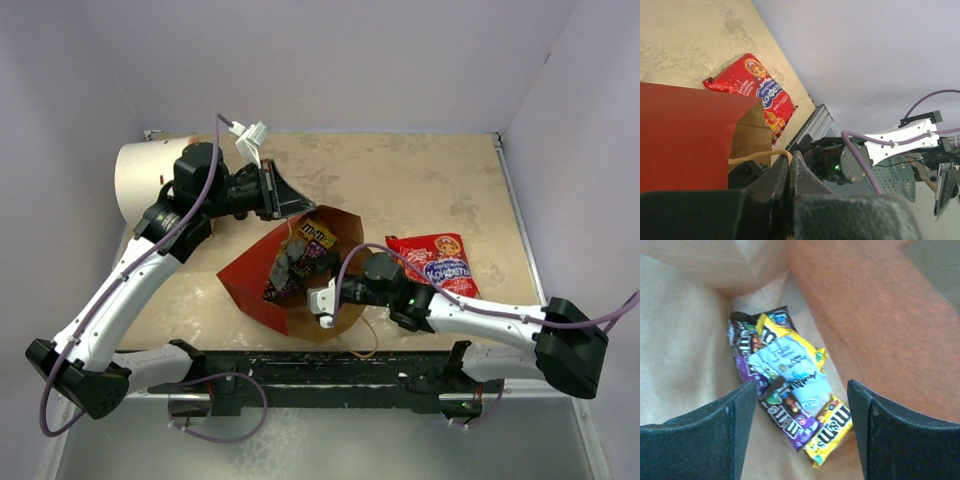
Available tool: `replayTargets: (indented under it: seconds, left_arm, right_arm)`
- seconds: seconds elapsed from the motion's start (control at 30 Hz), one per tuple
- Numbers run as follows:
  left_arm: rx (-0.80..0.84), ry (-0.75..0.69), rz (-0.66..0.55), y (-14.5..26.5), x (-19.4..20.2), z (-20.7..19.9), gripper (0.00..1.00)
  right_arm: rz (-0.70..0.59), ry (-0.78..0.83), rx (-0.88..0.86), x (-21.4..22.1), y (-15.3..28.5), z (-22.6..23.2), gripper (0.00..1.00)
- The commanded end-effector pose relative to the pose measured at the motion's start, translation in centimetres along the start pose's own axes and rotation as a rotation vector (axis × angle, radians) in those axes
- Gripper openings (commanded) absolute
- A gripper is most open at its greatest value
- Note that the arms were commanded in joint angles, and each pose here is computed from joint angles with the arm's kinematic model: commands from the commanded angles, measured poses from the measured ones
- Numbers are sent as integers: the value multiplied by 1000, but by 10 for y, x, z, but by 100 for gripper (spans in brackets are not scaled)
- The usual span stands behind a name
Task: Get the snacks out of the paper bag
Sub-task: Take out the snack from the paper bag.
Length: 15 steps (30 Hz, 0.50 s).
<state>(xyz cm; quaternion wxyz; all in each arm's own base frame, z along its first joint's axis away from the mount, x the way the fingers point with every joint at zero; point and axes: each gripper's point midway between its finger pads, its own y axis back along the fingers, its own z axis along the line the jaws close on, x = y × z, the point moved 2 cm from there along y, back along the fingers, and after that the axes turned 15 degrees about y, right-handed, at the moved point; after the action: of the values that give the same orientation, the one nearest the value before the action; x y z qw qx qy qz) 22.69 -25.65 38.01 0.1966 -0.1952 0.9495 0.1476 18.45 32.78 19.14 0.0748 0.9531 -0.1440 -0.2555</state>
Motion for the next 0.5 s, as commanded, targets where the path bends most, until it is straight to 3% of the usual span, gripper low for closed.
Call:
replayTargets:
  seconds: [0.0, 0.13, 0.47]
  left_arm:
    - [91, -74, 5, 3, -4, -24, 0]
    - [108, -86, 22, 5, -2, -29, 0]
    - [125, -92, 63, 8, 4, -32, 0]
  right_arm:
    - [7, 2, -16, -5, -15, -3, 72]
    - [25, 55, -24, 2, -39, -10, 67]
    - [26, 138, -4, 18, -81, -11, 67]
